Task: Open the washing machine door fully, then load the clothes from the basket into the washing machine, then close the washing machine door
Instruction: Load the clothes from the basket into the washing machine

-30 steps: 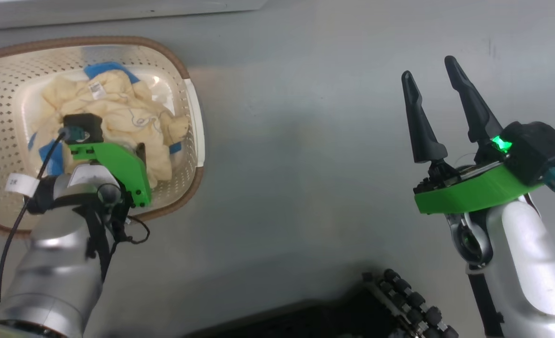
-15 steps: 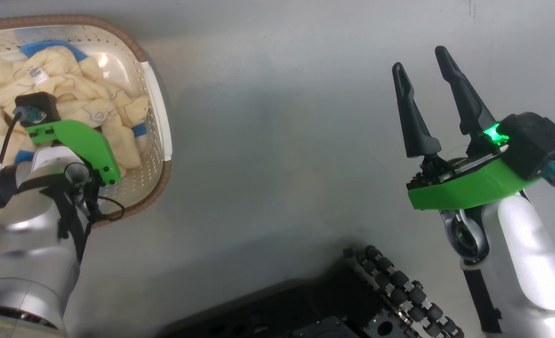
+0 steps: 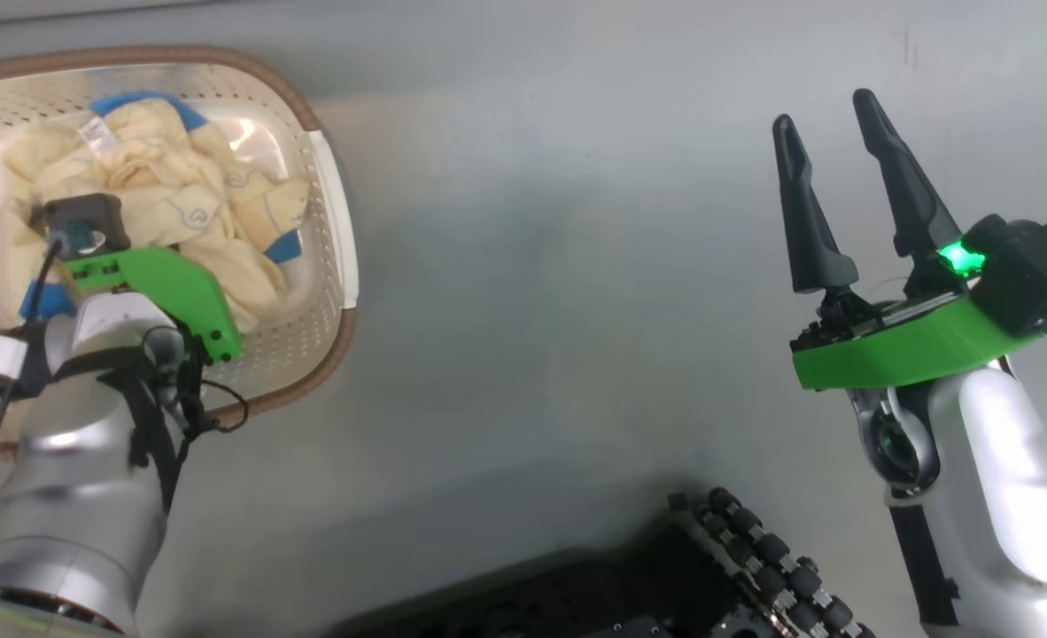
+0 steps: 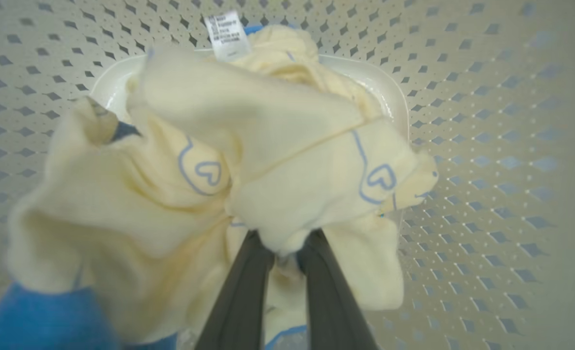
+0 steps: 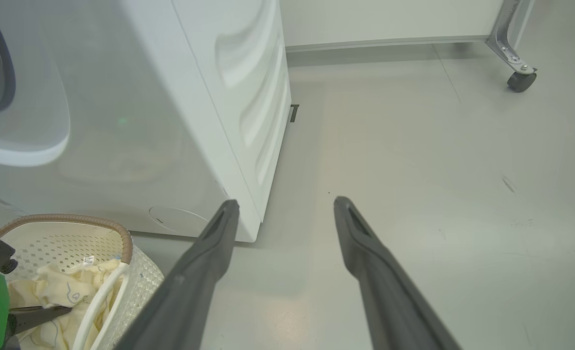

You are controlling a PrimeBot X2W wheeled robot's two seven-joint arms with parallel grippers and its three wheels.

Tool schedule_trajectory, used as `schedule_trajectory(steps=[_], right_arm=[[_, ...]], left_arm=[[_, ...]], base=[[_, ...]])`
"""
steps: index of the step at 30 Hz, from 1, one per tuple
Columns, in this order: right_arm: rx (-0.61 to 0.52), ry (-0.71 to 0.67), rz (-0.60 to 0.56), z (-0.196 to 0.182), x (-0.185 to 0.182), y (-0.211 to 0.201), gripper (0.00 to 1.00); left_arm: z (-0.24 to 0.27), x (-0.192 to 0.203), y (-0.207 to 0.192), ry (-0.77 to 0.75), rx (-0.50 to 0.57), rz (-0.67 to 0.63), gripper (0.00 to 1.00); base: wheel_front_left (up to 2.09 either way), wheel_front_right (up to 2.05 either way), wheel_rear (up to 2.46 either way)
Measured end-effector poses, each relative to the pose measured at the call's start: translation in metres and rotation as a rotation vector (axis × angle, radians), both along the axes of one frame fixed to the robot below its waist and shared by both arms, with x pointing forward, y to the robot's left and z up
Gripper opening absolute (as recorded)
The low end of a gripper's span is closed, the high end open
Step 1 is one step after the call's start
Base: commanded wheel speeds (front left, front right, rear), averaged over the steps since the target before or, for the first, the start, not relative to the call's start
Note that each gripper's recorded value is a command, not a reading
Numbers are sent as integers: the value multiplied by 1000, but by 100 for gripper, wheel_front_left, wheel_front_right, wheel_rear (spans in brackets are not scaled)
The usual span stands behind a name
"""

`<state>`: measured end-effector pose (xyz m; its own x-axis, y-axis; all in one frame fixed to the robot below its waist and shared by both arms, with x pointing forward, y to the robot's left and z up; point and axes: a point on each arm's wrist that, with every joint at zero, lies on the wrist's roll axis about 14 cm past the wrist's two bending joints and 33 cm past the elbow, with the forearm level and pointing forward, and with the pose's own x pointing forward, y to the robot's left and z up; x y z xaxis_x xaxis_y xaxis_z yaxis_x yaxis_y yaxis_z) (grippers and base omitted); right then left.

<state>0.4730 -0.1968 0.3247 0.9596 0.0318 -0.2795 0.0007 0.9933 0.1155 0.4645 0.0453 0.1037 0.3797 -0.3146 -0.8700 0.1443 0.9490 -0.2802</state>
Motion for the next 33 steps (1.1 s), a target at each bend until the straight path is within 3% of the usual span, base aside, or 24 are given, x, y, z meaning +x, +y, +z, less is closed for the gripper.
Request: schedule_trajectory(steps=[10, 19, 33], right_arm=[[-29, -55, -13, 32, -7, -5, 100], [-25, -135, -22, 76, -22, -3, 100], [0, -235, -15, 135, -77, 6, 100]], left_arm=[[61, 16, 2, -238, 10, 0, 0], [154, 39, 0, -500, -33, 47, 0], [288, -7, 35, -845, -29, 117, 0]], base=[[0, 0, 0], [0, 0, 0], [0, 0, 0]])
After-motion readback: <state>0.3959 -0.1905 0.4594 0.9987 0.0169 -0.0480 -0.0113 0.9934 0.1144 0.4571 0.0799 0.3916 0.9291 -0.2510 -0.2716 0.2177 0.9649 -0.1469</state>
